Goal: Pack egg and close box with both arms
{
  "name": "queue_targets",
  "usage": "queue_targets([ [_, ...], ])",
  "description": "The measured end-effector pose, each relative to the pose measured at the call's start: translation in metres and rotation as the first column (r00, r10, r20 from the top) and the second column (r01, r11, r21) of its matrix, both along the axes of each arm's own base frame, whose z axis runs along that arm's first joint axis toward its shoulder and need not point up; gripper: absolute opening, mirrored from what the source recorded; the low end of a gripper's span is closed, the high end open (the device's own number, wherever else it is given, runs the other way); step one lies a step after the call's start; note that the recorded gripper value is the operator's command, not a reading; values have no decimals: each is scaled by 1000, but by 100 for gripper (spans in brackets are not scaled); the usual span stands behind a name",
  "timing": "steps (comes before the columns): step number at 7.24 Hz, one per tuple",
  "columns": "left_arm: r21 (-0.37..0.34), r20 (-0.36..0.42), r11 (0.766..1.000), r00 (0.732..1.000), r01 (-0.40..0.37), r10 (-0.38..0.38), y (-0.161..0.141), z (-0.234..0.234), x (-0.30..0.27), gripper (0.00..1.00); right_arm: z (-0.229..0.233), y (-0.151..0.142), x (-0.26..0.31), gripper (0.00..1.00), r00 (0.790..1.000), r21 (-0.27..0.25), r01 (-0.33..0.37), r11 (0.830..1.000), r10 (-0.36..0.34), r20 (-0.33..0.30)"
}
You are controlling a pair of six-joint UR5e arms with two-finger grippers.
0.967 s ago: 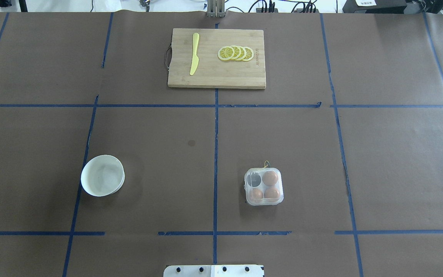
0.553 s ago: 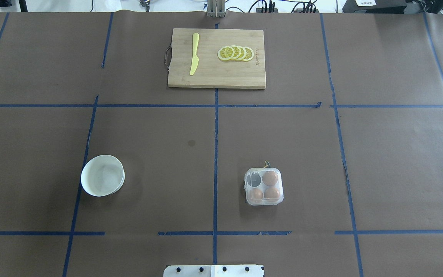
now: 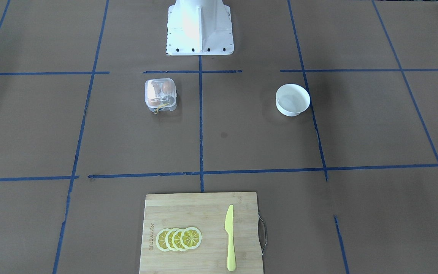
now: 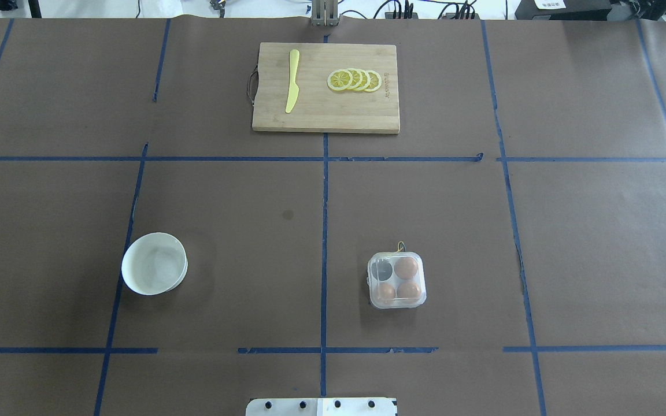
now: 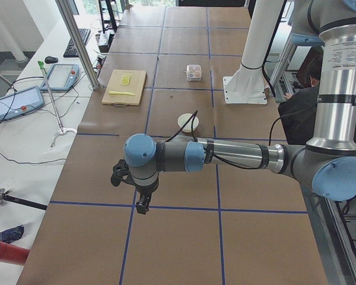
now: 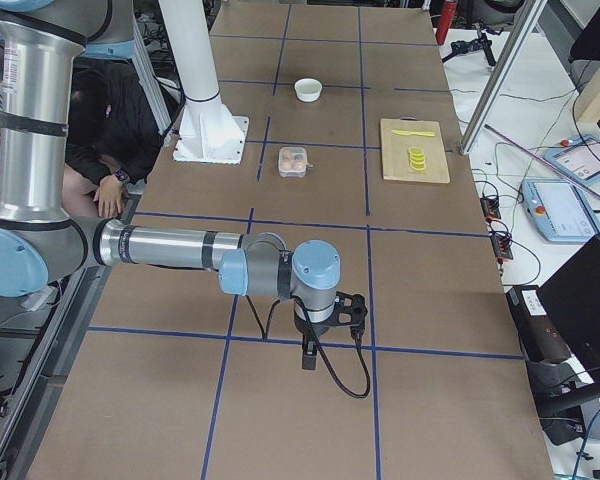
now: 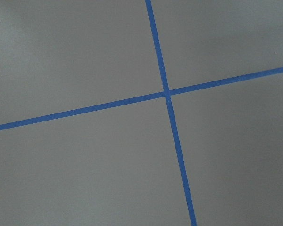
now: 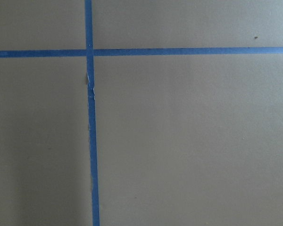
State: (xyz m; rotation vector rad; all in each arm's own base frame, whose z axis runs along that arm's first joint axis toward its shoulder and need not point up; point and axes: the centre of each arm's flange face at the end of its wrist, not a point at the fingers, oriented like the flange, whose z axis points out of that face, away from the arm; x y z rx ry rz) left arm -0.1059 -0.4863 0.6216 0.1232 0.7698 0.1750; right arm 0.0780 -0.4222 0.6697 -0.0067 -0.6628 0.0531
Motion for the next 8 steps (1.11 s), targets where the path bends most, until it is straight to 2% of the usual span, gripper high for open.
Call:
queue_targets([
  [8, -5, 1, 1000, 1000, 1, -1, 0, 2, 0, 100, 2, 0, -7, 100, 1000, -8, 13, 1000, -13, 0],
])
